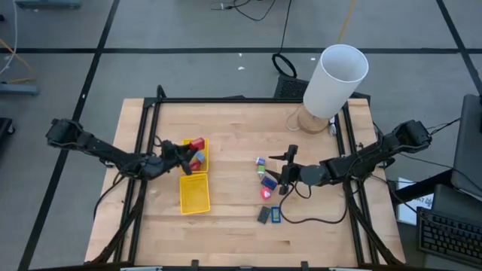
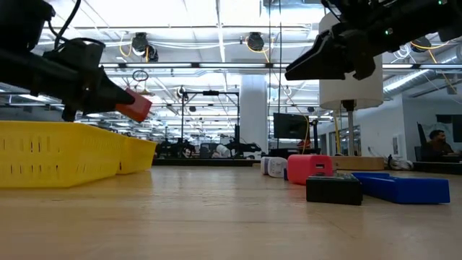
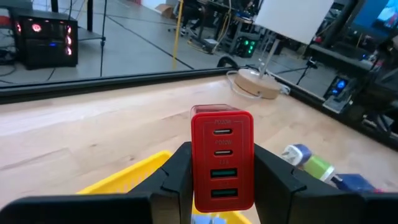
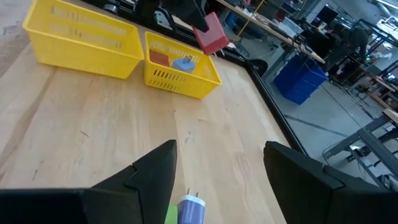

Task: Pick & Place Office items
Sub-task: Put the red charger adapter into the top yellow bin, then put the green charger adapter into the top yellow bin

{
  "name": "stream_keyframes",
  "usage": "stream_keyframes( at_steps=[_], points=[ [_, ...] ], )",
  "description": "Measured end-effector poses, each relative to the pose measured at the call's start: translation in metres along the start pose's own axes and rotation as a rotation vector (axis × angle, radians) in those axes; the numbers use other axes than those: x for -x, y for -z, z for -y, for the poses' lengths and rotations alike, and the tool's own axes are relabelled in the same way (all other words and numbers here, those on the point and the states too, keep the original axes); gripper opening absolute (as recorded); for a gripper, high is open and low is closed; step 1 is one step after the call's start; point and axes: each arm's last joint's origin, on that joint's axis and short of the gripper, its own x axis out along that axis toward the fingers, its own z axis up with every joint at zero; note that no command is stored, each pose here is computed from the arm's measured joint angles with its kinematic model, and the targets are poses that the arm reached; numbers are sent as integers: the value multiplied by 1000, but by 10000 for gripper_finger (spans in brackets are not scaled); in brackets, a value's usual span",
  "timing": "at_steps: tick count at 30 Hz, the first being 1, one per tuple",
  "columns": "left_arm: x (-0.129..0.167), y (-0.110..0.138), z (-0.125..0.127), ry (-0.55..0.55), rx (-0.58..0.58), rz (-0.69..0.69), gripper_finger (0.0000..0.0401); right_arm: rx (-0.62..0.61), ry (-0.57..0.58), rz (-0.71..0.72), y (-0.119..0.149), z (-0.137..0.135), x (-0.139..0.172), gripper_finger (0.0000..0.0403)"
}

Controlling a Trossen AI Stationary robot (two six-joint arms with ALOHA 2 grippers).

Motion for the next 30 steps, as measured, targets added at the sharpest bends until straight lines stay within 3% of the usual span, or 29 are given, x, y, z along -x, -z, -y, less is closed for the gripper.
stream_keyframes(
  at_steps=[15,20,26,30],
  points=[
    [2,16,-12,-108,-81,-95,119,0,-3,-2,0,0,0,225],
    [3,21,-13,-66,-57,-173,119,0,-3,-1,0,0,0,225],
    [3,21,-13,-60,-37,-183,173,0,-3,-1,0,0,0,225],
    [3,21,-13,-59,-37,-183,181,-1,-3,-1,0,0,0,224]
  ],
)
